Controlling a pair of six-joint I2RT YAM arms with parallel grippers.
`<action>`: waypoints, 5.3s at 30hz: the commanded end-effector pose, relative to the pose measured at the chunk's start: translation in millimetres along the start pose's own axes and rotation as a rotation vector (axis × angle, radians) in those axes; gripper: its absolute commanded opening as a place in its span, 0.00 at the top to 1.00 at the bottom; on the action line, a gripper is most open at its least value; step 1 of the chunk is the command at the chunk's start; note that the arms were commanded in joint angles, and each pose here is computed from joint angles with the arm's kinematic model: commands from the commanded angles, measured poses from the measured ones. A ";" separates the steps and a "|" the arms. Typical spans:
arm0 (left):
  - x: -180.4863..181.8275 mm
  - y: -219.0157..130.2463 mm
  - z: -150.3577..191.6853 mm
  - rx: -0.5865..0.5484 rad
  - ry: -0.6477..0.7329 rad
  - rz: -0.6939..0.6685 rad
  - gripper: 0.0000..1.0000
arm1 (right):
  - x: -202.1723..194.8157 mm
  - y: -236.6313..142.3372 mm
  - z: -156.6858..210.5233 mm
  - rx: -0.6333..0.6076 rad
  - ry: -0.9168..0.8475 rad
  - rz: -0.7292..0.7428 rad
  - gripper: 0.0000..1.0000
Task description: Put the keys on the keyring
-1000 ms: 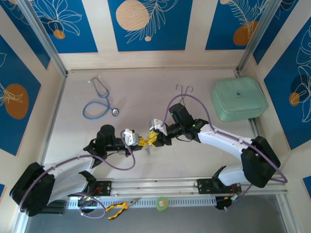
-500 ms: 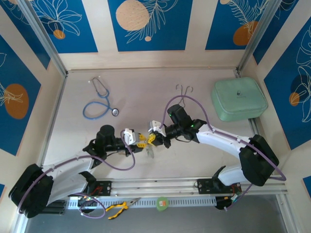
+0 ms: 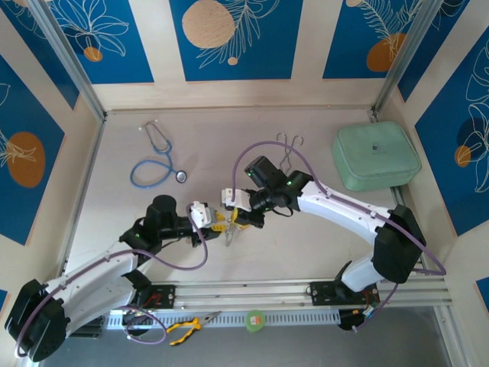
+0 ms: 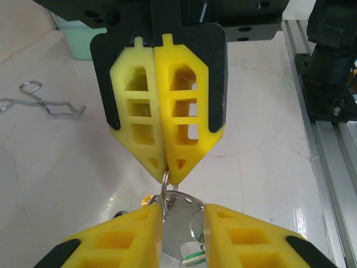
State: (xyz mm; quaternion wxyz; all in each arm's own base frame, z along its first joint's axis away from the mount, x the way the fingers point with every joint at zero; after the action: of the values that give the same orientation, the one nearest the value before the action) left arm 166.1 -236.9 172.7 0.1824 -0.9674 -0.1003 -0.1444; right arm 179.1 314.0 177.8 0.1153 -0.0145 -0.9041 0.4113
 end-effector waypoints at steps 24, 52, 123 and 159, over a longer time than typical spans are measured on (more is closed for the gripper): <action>4.8 9.6 -16.7 -0.088 0.007 0.024 1.00 | 17.6 -2.6 -20.2 -0.050 -0.016 -0.087 0.94; -3.5 15.0 -14.8 -0.231 -0.063 0.034 1.00 | 5.3 -8.1 -1.9 -0.344 0.071 -0.156 0.87; -6.7 11.8 -18.6 -0.290 -0.159 0.018 1.00 | 18.3 2.8 6.5 -0.360 0.171 -0.180 0.83; -7.3 5.5 -15.1 -0.083 -0.074 0.022 0.84 | 24.4 11.6 -2.9 0.052 -0.081 -0.055 1.00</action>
State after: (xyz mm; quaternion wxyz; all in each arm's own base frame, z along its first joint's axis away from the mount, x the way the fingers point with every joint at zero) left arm 155.7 -243.9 164.0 0.1599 -0.9794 -0.0906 -0.0831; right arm 157.3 317.7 167.0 0.0970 0.0173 -0.8910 0.4432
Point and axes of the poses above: each hand's point on the last joint's axis, 136 mm out from that joint toward the fingers, its own y axis out along the fingers, its own x axis along the line the jaws close on, z = x × y, the point moved 2 cm from there along -y, back along the fingers, and after that the axes turned 14 degrees about y, right-handed, at the moved point
